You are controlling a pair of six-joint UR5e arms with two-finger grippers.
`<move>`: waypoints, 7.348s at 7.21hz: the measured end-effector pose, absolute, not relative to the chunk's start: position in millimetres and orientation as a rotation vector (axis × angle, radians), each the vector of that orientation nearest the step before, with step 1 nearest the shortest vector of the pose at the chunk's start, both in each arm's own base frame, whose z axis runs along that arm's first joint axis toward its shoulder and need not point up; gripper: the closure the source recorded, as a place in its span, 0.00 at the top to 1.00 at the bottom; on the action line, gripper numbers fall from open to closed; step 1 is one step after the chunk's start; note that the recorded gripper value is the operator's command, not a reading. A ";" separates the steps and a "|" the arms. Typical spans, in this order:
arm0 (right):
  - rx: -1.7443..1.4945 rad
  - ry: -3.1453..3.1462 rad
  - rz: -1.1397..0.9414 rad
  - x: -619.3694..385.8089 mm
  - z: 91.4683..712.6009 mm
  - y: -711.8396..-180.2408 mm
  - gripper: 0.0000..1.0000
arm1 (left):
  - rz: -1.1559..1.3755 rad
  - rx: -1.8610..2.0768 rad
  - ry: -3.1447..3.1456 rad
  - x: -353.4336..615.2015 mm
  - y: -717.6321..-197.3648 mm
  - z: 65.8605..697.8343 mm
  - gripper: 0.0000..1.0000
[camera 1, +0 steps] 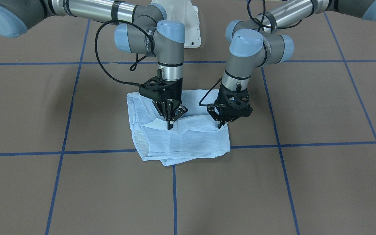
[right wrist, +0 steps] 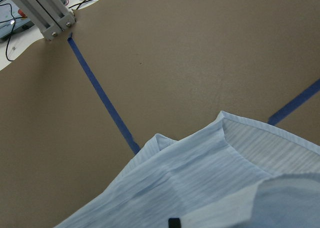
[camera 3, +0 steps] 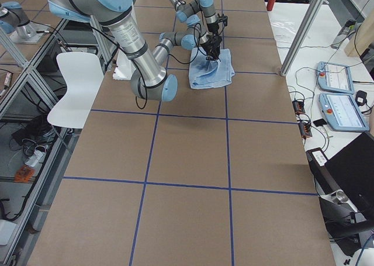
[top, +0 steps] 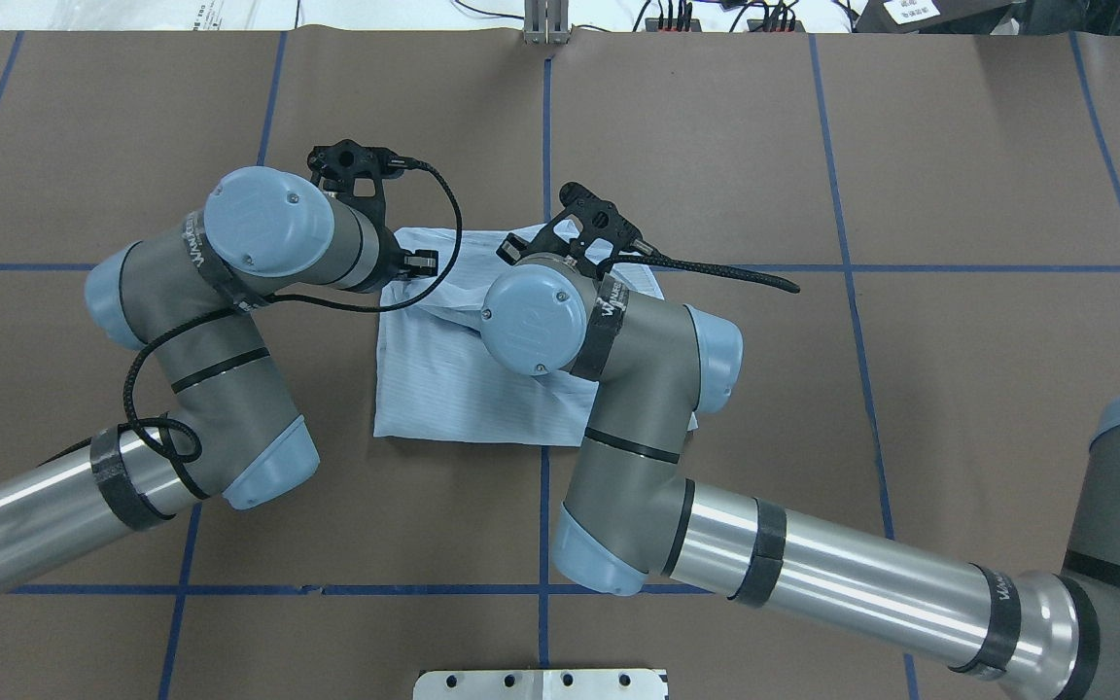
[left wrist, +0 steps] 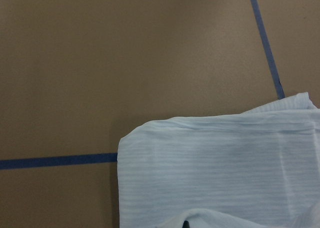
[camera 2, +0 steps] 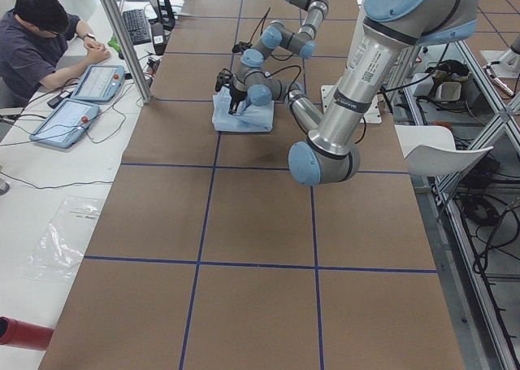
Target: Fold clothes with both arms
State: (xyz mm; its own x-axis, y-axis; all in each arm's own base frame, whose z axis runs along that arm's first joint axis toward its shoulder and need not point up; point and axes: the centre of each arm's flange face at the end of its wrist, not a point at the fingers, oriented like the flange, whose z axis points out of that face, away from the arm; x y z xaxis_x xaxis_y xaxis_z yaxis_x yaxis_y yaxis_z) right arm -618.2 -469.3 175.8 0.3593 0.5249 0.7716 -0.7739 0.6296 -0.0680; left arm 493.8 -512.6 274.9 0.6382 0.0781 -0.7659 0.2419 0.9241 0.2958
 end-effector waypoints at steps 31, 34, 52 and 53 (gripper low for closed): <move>0.352 -0.762 0.548 -599.5 241.5 -351.4 1.00 | -0.021 0.513 0.876 443.0 -646.8 300.5 1.00; 0.368 -0.757 0.554 -616.3 264.1 -357.4 1.00 | -0.020 0.518 0.880 441.7 -645.3 298.0 1.00; 0.127 -0.643 -0.213 -15.6 531.6 -495.5 1.00 | 0.332 0.423 0.699 61.5 -512.2 520.9 1.00; 0.090 -0.639 -0.186 3.2 564.5 -471.1 1.00 | 0.260 0.389 0.687 31.9 -510.7 544.6 1.00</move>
